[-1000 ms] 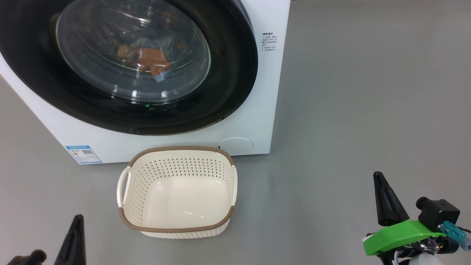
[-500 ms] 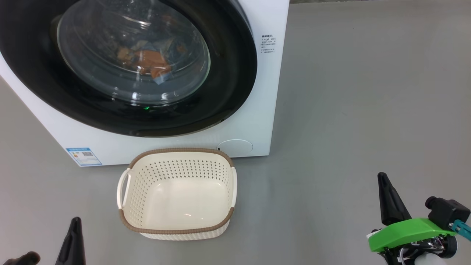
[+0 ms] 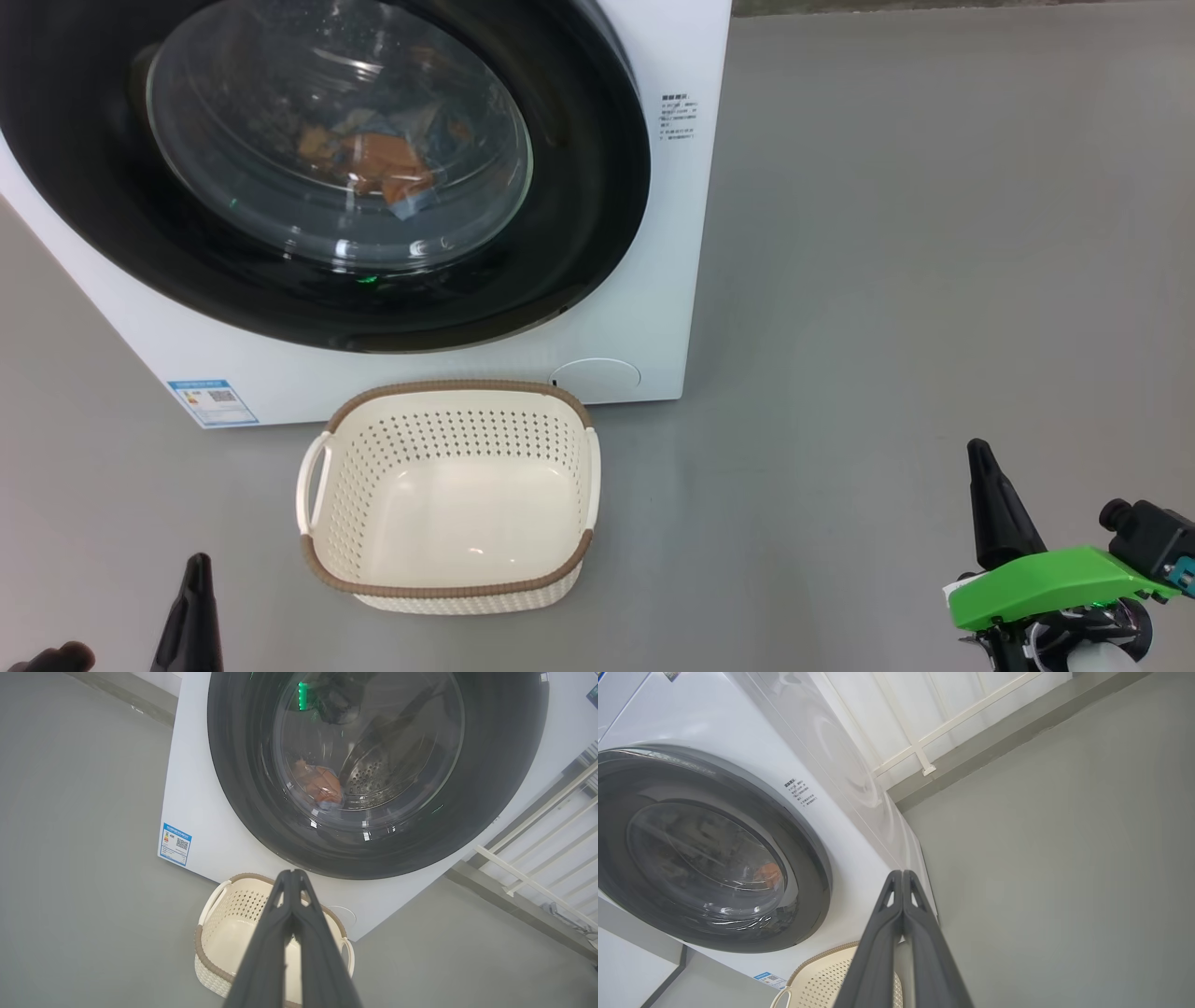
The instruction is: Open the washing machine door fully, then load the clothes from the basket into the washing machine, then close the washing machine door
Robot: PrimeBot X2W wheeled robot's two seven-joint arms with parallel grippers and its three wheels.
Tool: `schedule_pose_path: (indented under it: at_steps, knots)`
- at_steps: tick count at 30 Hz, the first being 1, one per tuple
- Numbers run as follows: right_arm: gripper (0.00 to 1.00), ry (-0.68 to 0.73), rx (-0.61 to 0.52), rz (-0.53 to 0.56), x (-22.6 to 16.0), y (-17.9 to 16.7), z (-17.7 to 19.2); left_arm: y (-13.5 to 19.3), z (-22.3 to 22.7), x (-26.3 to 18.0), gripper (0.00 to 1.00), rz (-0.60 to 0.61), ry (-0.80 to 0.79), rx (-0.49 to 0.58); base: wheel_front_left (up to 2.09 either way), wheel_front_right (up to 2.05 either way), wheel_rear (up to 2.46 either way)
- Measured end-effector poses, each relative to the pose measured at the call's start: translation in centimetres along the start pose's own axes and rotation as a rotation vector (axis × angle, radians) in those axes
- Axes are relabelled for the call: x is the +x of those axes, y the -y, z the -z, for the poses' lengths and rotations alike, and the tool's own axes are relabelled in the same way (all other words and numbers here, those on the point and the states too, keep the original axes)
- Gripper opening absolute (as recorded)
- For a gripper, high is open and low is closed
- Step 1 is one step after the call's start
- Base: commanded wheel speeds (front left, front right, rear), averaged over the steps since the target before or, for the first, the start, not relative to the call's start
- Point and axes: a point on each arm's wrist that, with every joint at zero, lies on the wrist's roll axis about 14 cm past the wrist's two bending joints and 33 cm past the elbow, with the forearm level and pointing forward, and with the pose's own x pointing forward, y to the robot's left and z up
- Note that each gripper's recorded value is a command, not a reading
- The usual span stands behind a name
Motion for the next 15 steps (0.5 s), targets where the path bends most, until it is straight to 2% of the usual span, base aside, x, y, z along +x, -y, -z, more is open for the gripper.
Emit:
schedule_pose_path:
  at_steps: [15]
  knots:
    - [0.0, 0.004, 0.162, 0.025, -0.11, 0.48, -0.47, 0.4, 0.25, 0.01, 0.0, -0.009, -0.012, -0.166, 0.0, 0.0, 0.0]
